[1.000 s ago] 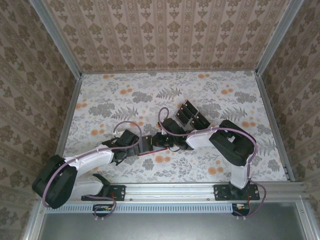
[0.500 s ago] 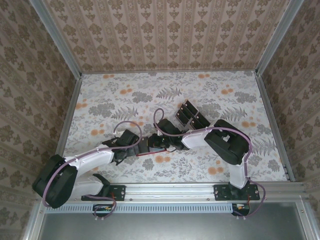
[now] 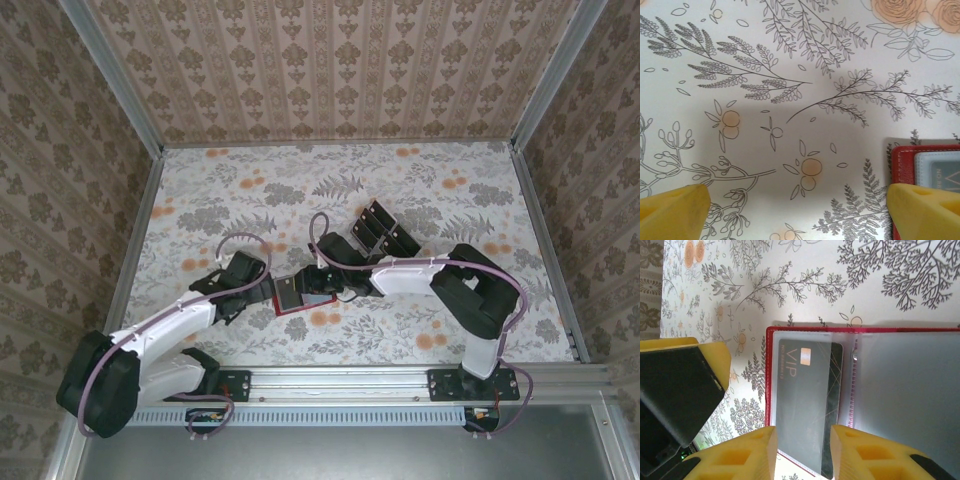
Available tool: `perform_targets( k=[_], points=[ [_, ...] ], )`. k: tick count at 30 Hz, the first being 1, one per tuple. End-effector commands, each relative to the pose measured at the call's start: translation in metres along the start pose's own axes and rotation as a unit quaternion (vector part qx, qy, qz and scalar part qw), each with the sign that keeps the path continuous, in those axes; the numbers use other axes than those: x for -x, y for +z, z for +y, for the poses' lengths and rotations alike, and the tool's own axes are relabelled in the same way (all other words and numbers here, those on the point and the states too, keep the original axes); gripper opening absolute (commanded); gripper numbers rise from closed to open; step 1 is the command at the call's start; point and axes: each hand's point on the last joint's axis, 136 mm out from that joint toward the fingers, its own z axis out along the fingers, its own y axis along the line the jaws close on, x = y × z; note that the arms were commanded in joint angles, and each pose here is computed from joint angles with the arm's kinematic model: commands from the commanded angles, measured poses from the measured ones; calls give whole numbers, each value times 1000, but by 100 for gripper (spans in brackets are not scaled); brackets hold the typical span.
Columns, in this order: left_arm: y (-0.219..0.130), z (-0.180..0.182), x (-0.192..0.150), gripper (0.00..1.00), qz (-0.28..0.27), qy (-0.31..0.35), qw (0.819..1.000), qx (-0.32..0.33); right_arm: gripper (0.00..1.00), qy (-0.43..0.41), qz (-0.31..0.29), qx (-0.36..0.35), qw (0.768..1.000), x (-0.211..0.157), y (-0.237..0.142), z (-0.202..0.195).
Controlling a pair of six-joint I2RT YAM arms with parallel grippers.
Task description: Put the credit cards into the card holder
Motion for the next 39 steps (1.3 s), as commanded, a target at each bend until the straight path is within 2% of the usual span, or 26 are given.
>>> perform_targets(
  k=[1, 8, 19, 27, 39],
  points=[
    [0, 4, -5, 100, 17, 17, 1000, 9, 34, -16, -1, -24, 1000, 6, -6, -1],
    [11, 6, -16, 100, 35, 15, 999, 12, 26, -13, 13, -25, 1000, 3, 8, -6],
    [25, 2, -27, 100, 58, 19, 998, 14, 25, -6, 34, -21, 999, -9, 24, -9],
    [30, 0, -33, 100, 66, 23, 997, 14, 13, -4, 39, -15, 999, -14, 29, -5],
    [33, -3, -37, 100, 68, 25, 997, 10, 10, 0, 50, 3, 999, -19, 37, 7]
  ],
)
